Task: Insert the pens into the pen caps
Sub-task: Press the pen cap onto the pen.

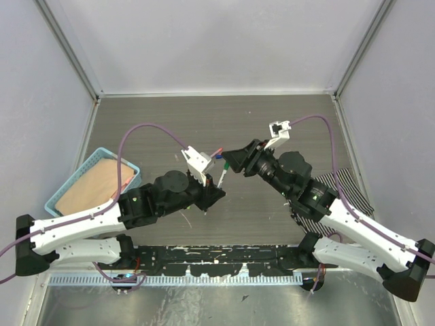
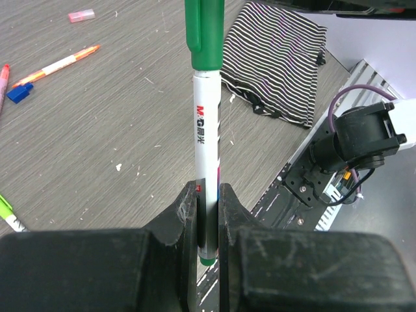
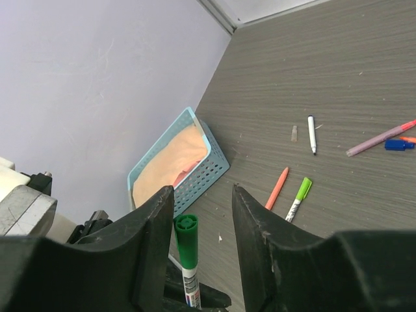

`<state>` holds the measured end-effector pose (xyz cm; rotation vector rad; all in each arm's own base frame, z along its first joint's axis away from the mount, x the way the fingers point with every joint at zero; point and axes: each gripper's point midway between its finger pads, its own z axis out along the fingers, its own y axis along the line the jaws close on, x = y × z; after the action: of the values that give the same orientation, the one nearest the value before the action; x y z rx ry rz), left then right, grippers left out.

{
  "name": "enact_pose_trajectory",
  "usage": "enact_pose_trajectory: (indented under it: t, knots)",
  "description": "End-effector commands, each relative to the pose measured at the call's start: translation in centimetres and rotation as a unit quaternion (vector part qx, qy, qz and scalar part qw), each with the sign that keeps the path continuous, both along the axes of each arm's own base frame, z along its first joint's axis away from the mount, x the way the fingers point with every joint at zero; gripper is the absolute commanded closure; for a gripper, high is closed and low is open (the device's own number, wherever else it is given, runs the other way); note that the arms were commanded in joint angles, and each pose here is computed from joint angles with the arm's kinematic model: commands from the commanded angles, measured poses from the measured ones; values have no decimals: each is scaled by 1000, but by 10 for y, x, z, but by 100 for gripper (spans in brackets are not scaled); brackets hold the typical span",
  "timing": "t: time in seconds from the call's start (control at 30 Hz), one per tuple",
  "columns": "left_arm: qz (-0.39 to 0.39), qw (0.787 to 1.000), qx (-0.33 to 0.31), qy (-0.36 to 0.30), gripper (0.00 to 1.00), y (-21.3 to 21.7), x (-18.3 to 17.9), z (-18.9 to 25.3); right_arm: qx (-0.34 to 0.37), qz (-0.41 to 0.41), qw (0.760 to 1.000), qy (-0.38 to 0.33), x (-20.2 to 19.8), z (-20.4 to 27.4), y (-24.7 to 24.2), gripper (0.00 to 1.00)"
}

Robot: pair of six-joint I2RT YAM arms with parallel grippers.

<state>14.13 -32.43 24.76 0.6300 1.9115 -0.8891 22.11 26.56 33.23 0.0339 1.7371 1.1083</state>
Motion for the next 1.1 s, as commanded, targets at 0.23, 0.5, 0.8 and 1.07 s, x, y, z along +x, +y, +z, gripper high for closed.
enact_pose_trajectory:
  t: [0.23,0.5,0.8,1.07]
  knots:
    - [-2,1000,-15,-12,100,0,0,6,37,32,998,-26,-10,30,7,72]
    - [7,999,-26,-21,100,2,3,22,19,53,998,-26,-13,18,13,99]
    - [28,997,-52,-57,100,8,12,58,5,77,997,-1,-22,-9,23,99]
    - [35,993,-76,-78,100,5,17,88,-17,88,996,19,-34,-35,32,99]
